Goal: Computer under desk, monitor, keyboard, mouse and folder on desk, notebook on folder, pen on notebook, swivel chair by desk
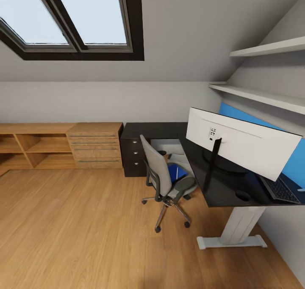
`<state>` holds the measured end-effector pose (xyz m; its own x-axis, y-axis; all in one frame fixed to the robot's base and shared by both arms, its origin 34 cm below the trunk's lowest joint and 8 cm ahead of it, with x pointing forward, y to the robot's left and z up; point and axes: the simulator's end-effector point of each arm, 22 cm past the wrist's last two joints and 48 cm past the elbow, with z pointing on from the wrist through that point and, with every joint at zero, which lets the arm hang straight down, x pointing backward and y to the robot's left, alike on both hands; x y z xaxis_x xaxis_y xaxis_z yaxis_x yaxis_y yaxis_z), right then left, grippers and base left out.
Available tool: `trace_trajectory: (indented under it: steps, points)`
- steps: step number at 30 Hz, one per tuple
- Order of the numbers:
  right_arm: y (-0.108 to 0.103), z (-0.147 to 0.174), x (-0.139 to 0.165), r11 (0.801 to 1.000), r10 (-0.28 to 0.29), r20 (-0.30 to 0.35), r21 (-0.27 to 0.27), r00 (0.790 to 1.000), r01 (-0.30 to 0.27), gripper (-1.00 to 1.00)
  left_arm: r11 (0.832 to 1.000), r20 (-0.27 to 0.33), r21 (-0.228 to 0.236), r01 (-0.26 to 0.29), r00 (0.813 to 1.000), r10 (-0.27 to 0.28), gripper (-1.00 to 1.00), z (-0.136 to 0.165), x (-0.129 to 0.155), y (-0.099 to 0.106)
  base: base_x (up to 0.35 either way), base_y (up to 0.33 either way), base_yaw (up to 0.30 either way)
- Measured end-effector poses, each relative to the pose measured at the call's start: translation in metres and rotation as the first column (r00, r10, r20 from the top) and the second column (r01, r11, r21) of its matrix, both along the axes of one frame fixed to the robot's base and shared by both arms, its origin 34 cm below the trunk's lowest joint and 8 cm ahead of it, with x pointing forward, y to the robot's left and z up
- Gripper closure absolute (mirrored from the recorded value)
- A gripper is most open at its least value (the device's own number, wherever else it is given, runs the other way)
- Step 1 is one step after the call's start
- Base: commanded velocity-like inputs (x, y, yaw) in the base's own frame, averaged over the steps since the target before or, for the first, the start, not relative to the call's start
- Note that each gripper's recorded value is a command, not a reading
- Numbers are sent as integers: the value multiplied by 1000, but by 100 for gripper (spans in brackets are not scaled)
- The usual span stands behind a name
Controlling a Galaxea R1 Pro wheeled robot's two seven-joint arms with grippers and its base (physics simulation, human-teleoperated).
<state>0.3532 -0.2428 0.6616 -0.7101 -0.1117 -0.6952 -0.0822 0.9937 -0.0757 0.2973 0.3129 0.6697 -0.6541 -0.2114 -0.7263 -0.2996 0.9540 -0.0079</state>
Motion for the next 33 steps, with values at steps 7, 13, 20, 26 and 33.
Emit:
trace_trajectory:
  steps: [7, 13, 20, 26, 33]
  points:
    - [-3, -3, 0, 1000, 0, -4, -5, 1000, 0, -100, 1000, -32, -28, -13, 999, 12, -100, -9, -10, -16, -4, 0, 0]
    - [-4, -8, 2, 1000, -2, -3, -5, 1000, 2, -100, 999, -54, -30, -21, 998, 20, -100, -18, -17, -18, 0, 0, 0]
    - [-4, -14, 5, 1000, -2, -2, -5, 1000, 2, -100, 999, -71, -32, -25, 997, 22, -100, -27, -18, -18, 0, 0, 0]
    - [-4, -20, 7, 1000, -1, -1, -5, 1000, 1, -100, 997, -188, -64, -34, 982, 22, -100, -49, -36, -23, 0, 0, 0]
    - [-3, -27, 9, 1000, 1, 0, -5, 1000, -1, -100, 997, -200, -74, -32, 980, 17, -100, -58, -35, -26, 0, 0, 0]
